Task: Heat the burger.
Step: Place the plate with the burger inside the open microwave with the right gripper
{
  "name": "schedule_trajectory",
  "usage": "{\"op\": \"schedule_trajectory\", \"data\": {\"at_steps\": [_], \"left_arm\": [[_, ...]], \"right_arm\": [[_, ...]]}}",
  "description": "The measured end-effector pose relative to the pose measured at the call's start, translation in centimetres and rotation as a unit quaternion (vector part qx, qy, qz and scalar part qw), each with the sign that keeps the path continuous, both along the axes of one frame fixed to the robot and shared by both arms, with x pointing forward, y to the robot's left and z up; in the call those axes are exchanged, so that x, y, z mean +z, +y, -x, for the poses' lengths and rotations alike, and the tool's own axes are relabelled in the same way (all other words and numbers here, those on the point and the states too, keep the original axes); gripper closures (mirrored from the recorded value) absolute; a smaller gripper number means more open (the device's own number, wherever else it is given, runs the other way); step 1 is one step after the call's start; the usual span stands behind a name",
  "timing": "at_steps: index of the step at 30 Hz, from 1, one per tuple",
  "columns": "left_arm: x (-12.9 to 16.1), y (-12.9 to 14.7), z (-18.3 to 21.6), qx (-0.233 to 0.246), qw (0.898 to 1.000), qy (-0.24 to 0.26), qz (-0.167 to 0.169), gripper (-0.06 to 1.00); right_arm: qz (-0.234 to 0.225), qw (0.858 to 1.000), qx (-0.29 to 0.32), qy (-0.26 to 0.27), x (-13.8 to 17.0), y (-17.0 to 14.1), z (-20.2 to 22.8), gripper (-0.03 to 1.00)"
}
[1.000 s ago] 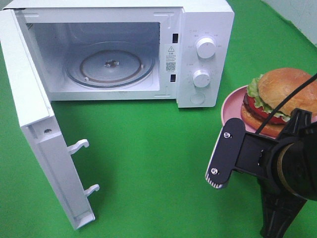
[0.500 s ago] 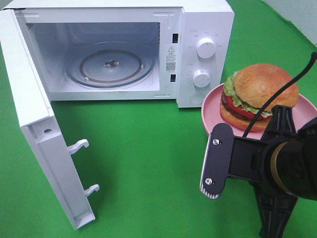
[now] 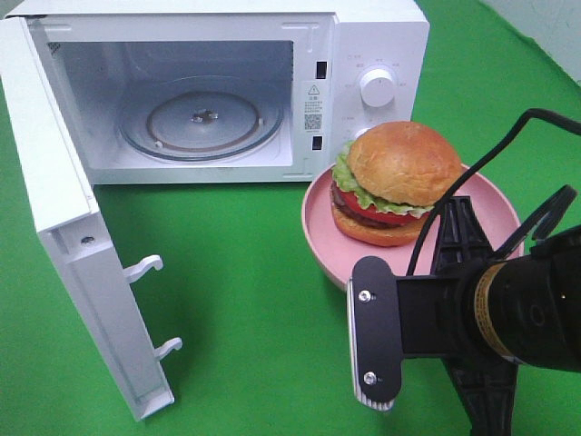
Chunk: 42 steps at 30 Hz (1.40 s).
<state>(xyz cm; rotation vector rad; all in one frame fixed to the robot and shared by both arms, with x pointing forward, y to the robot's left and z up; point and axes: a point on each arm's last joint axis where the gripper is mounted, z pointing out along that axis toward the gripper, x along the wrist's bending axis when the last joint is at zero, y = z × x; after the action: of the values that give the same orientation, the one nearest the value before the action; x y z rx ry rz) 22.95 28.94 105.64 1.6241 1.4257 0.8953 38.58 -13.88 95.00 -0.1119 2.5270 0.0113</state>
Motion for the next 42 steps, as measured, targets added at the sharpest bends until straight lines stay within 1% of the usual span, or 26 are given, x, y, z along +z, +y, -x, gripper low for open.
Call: {"op": "schedule_trajectory", "data": {"at_steps": [3, 4, 5, 6, 7, 9, 12, 13, 14, 16, 17, 18, 26, 28, 29, 30, 33, 34, 35, 38, 42], "left_arm": [[0.0, 0.0, 0.0, 0.000, 1.000, 0.000, 0.000, -0.05], [0.0, 0.0, 0.0, 0.000, 1.000, 0.000, 0.000, -0.05], [0.0, 0.0, 0.0, 0.000, 1.000, 0.000, 0.000, -0.05], [0.0, 0.0, 0.0, 0.000, 1.000, 0.000, 0.000, -0.05], [0.0, 0.0, 0.0, 0.000, 1.000, 0.000, 0.000, -0.05], [0.0, 0.0, 0.0, 0.000, 1.000, 0.000, 0.000, -0.05], [0.0, 0.0, 0.0, 0.000, 1.000, 0.000, 0.000, -0.05], [0.0, 0.0, 0.0, 0.000, 1.000, 0.000, 0.000, -0.05], [0.0, 0.0, 0.0, 0.000, 1.000, 0.000, 0.000, -0.05], [0.0, 0.0, 0.0, 0.000, 1.000, 0.000, 0.000, -0.05], [0.0, 0.0, 0.0, 0.000, 1.000, 0.000, 0.000, -0.05], [0.0, 0.0, 0.0, 0.000, 1.000, 0.000, 0.000, -0.05], [0.0, 0.0, 0.0, 0.000, 1.000, 0.000, 0.000, -0.05], [0.0, 0.0, 0.0, 0.000, 1.000, 0.000, 0.000, -0.05], [0.0, 0.0, 0.0, 0.000, 1.000, 0.000, 0.000, -0.05], [0.0, 0.0, 0.0, 0.000, 1.000, 0.000, 0.000, -0.05], [0.0, 0.0, 0.0, 0.000, 1.000, 0.000, 0.000, -0.05], [0.0, 0.0, 0.0, 0.000, 1.000, 0.000, 0.000, -0.05], [0.0, 0.0, 0.0, 0.000, 1.000, 0.000, 0.000, -0.05], [0.0, 0.0, 0.0, 0.000, 1.000, 0.000, 0.000, -0.05], [0.0, 0.0, 0.0, 0.000, 1.000, 0.000, 0.000, -0.05]], "right_arm": [[-0.002, 1.000, 0.010, 0.001, 0.0, 0.1, 0.0, 0.92], [-0.004, 1.000, 0.029, 0.002, 0.0, 0.4, 0.1, 0.92], [-0.004, 1.000, 0.029, 0.002, 0.0, 0.4, 0.1, 0.92], [-0.003, 0.999, 0.051, 0.000, 0.0, 0.6, 0.1, 0.92], [-0.003, 0.999, 0.051, 0.000, 0.0, 0.6, 0.1, 0.92], [-0.005, 0.996, 0.084, 0.000, 0.0, 0.9, 0.1, 0.92], [-0.006, 0.996, 0.091, 0.000, 0.0, 1.0, 0.2, 0.92], [-0.004, 0.994, 0.108, -0.001, 0.0, 1.2, 0.2, 0.92], [-0.004, 0.994, 0.108, -0.001, 0.0, 1.2, 0.2, 0.92], [0.000, 0.991, 0.137, -0.004, 0.0, 1.4, 0.2, 0.92], [0.000, 0.991, 0.137, -0.004, 0.0, 1.4, 0.2, 0.92], [-0.001, 0.989, 0.150, -0.005, 0.0, 1.3, 0.0, 0.92], [-0.002, 0.985, 0.173, -0.008, 0.0, 0.6, -1.5, 0.92], [-0.003, 0.983, 0.184, -0.007, 0.0, 0.4, -1.7, 0.92], [-0.001, 0.979, 0.202, -0.006, 0.0, 0.3, -1.9, 0.92], [-0.001, 0.979, 0.202, -0.006, 0.0, 0.3, -1.9, 0.92], [0.011, 0.973, 0.232, -0.004, 0.0, 0.1, -2.2, 0.92], [0.011, 0.973, 0.232, -0.004, 0.0, 0.1, -2.2, 0.92], [0.019, 0.969, 0.245, 0.001, -0.1, -0.1, -2.3, 0.92], [0.025, 0.967, 0.253, 0.011, -0.2, -0.4, -2.4, 0.92], [0.023, 0.965, 0.261, 0.027, -0.3, -0.7, -2.5, 0.92]]}}
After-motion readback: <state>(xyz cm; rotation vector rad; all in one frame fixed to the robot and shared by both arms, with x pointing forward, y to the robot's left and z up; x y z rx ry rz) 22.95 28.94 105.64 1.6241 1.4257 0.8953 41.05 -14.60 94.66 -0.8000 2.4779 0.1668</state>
